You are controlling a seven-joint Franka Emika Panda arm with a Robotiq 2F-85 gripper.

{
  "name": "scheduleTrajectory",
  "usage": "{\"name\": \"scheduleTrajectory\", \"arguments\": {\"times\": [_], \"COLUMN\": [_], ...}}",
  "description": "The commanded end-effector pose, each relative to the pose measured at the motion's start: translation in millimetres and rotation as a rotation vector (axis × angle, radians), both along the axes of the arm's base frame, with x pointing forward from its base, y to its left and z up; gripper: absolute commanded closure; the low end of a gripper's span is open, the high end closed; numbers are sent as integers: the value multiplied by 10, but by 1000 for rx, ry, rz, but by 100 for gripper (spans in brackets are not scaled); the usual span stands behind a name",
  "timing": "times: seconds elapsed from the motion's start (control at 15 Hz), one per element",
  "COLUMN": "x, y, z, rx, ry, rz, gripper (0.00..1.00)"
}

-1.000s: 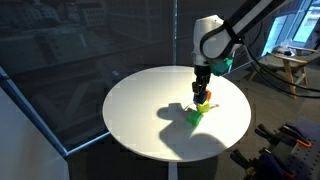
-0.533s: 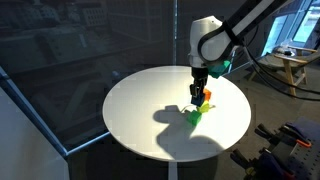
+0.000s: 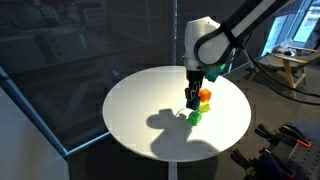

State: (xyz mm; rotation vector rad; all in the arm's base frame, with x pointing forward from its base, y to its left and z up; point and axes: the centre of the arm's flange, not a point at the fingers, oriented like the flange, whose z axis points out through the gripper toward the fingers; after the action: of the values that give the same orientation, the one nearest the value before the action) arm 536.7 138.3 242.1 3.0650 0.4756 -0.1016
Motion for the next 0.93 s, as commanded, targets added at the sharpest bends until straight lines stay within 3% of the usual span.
{"name": "scheduleTrajectory", "arguments": {"times": [0.0, 0.47, 0.87], "x": [-61, -151, -156], "y": [160, 478, 528], "z": [51, -12, -161], "rx": [0, -1, 2], "ry": [-21, -16, -2], "rz": [2, 31, 37], "gripper": [69, 69, 69]}}
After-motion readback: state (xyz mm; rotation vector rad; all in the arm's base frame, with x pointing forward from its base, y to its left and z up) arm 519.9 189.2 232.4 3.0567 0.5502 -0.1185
